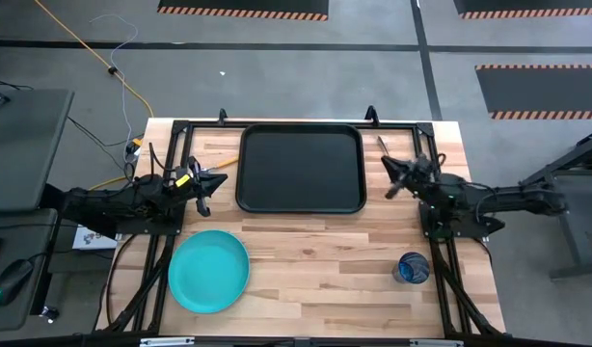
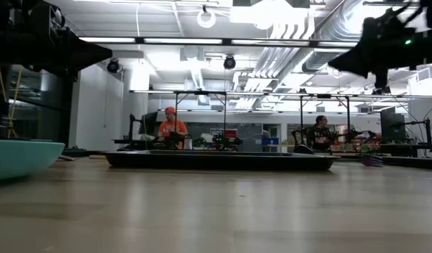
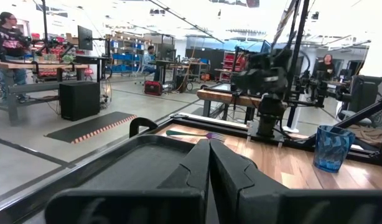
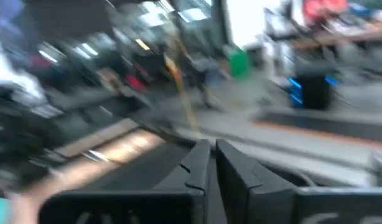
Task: Pick and place plate/cup/fork/spoon on tray
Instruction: Put the blue fork on the black tray
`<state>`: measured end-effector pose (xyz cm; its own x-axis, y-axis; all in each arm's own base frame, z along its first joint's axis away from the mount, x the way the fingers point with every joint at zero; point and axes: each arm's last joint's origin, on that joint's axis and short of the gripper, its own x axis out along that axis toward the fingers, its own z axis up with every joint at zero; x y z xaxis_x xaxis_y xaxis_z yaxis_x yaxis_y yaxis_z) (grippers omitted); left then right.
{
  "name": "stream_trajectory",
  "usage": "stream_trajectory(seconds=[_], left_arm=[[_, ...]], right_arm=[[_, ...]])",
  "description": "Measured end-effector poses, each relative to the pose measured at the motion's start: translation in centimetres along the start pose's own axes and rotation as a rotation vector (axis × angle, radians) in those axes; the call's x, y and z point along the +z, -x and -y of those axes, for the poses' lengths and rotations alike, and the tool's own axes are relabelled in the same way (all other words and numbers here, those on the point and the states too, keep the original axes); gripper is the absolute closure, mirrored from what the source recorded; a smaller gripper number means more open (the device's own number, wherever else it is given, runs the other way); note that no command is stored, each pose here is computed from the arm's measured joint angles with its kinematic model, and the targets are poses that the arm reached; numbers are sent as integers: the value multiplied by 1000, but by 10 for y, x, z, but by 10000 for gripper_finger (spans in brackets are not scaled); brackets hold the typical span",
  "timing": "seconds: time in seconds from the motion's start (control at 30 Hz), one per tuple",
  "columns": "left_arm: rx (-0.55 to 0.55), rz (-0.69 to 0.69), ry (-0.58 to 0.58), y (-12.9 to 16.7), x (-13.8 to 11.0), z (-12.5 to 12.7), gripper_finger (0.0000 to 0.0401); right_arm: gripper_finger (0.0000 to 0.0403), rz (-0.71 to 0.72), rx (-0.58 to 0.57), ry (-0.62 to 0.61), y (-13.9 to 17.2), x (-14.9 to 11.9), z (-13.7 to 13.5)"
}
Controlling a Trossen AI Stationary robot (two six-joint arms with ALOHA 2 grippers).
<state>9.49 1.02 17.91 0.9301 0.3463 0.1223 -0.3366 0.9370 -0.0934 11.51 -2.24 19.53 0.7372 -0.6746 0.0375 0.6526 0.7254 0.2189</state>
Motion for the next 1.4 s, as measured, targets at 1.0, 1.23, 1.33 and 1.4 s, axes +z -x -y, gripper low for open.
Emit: stream_trajectory(seconds=[1.0,1.23,1.33,1.4], left_arm=[[0,0,0,0,0,0,398],[0,0,0,0,0,0,398],[0,0,0,0,0,0,398],[0,0,0,0,0,0,398]], right_arm=[[269,-1018,-759,213,-116,-51,82],[269,-1021,-777,170,-122,-59,92],[269,-1031,-732,151,-124,-61,92],[269,-1033,-726,147,-125,-62,92]])
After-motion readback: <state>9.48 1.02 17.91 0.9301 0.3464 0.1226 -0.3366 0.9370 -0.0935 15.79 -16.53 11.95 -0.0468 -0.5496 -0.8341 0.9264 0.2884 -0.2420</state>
